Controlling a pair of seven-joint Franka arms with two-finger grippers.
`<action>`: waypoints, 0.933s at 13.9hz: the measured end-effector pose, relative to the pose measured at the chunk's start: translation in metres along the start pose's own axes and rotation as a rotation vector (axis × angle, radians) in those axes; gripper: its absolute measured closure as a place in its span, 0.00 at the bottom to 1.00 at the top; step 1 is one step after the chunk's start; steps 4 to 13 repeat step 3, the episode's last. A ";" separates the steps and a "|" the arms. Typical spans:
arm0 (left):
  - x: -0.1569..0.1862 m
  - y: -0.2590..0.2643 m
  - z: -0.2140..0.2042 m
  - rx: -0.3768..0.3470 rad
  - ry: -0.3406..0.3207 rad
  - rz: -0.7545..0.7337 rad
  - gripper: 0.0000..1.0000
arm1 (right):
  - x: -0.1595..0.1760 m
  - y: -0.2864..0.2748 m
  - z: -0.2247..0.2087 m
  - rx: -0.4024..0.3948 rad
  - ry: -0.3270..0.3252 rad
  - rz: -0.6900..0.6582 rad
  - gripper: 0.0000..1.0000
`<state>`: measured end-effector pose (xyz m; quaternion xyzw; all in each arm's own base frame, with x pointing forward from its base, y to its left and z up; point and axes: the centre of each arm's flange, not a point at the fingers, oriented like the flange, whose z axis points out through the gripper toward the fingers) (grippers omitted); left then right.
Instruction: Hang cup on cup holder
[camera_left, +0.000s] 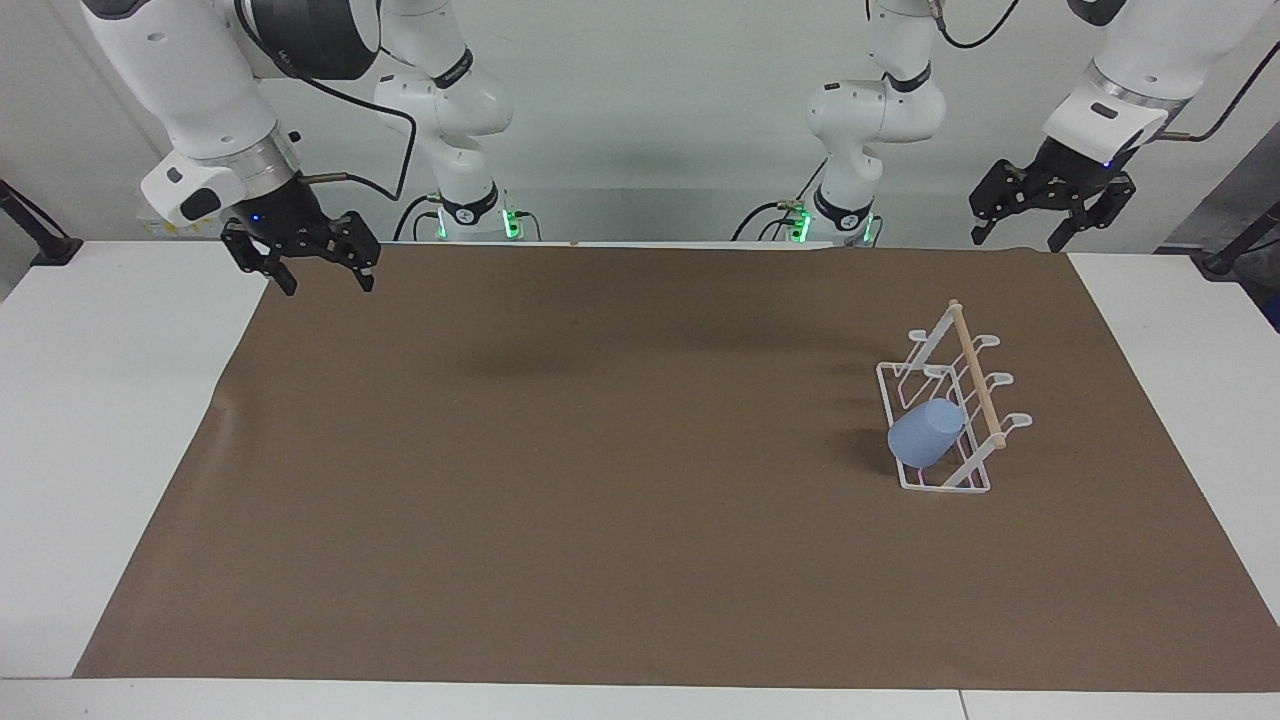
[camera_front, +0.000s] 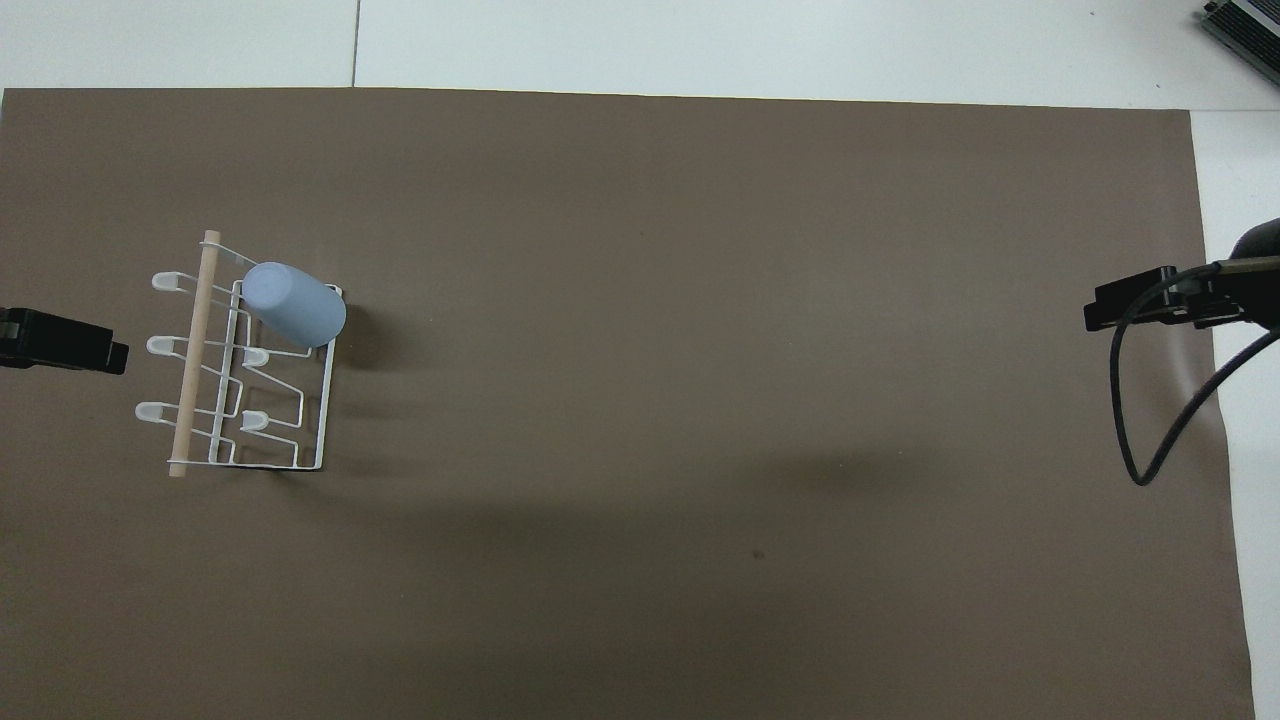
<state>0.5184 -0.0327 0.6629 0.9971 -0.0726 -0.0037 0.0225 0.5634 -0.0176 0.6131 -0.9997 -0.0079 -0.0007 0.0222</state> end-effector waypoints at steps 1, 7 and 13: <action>-0.001 -0.003 0.000 0.002 -0.006 -0.005 0.00 | 0.000 0.000 0.000 0.000 0.000 0.000 0.00; -0.002 -0.007 0.002 0.010 -0.018 -0.012 0.00 | 0.000 0.000 0.000 0.000 0.000 0.000 0.00; -0.002 -0.007 0.002 0.010 -0.018 -0.012 0.00 | 0.000 0.000 0.000 0.000 0.000 0.000 0.00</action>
